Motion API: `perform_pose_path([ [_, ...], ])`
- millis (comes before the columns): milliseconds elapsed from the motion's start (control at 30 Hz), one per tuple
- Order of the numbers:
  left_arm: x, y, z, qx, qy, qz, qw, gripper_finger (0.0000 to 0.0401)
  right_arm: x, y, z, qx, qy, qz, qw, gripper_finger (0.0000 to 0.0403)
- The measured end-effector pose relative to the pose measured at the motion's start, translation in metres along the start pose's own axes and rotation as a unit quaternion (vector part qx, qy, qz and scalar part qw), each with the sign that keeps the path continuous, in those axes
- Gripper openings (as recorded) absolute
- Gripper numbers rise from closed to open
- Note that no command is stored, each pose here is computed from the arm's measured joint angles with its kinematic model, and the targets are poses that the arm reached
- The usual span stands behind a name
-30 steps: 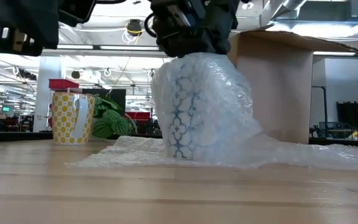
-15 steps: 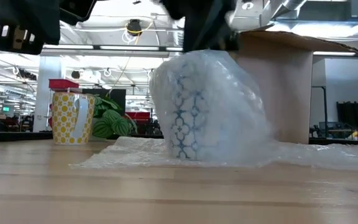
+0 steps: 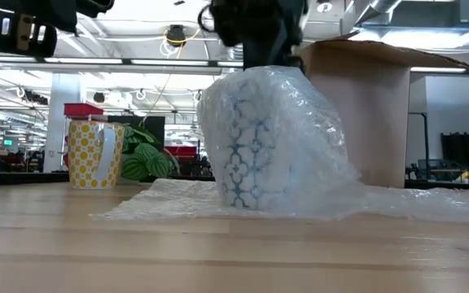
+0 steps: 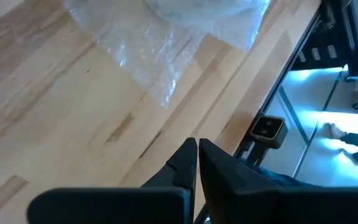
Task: Wrap mug
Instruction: Wrap the blue mug with bubble wrap
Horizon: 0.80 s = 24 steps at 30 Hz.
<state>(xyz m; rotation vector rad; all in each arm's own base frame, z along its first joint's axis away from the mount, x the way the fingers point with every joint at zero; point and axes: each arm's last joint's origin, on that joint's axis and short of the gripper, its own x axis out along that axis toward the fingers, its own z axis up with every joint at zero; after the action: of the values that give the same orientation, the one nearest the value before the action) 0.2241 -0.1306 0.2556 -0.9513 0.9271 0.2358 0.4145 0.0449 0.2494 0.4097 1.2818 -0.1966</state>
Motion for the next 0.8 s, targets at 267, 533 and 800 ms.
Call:
perform_pose_path([
  [267, -0.004, 0.000, -0.002, 0.004, 0.000, -0.001, 1.000, 0.0000, 0.043, 0.007, -0.003, -0.014, 0.068, 0.015, 0.997, 0.0238],
  [533, -0.004, 0.000, -0.003, 0.009, 0.001, 0.001, 1.000, 0.0000, 0.049, 0.019, -0.009, -0.040, 0.058, 0.001, 0.998, 0.0181],
  [800, -0.004, 0.001, -0.002, 0.011, -0.011, 0.008, 1.000, 0.0000, 0.055, 0.018, -0.009, -0.037, 0.053, 0.008, 0.998, 0.0077],
])
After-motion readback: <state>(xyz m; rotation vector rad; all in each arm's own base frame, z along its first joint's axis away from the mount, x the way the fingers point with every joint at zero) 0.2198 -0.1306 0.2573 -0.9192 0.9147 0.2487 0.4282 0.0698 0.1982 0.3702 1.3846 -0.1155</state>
